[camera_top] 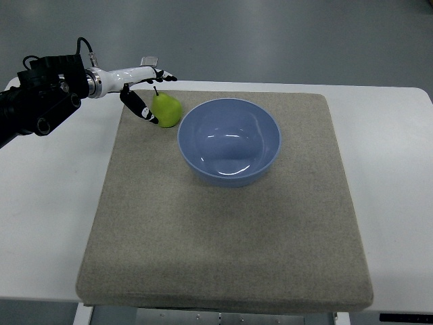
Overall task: Place pear in bowl with left hand
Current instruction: 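Lower the left hand over the green pear and wrap fingers around it, then lift the pear with the left hand and carry it over the bowl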
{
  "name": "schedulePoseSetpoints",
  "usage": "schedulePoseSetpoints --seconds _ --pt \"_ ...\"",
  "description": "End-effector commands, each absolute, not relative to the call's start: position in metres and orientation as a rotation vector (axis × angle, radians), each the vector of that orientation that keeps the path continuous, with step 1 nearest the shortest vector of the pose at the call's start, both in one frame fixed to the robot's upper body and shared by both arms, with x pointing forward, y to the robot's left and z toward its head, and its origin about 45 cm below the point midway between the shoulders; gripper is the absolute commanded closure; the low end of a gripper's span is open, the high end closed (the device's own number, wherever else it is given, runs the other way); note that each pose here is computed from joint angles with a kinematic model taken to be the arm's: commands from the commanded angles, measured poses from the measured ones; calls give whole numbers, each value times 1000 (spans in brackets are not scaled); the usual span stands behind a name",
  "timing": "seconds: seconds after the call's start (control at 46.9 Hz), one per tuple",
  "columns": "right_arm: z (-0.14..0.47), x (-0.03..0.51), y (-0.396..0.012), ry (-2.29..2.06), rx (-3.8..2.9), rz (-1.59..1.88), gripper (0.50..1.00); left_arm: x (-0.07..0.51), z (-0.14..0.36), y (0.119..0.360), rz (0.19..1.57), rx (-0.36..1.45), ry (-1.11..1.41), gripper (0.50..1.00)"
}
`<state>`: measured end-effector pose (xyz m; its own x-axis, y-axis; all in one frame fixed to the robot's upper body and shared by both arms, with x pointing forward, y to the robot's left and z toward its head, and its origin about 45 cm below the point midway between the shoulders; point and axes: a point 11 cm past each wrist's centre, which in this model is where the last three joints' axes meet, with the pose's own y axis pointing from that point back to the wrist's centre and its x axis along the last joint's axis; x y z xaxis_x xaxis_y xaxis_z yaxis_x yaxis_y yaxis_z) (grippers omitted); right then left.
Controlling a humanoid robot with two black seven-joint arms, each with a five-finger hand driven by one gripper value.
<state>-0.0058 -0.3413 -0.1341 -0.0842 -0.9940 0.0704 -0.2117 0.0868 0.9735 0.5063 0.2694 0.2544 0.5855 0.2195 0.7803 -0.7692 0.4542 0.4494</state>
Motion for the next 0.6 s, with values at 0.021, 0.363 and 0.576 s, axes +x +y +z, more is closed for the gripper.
schedulePoseSetpoints --seconds 0.021,0.363,0.576 --pt "-134 -6 -342 -1462 1268 -1094 574 507 251 268 673 913 -710 525" --pt "-134 -6 -342 -1462 1268 -1094 574 503 240 263 662 912 -695 525" --pt "-134 -6 -342 -1462 1268 -1094 574 503 237 264 668 918 -707 653"
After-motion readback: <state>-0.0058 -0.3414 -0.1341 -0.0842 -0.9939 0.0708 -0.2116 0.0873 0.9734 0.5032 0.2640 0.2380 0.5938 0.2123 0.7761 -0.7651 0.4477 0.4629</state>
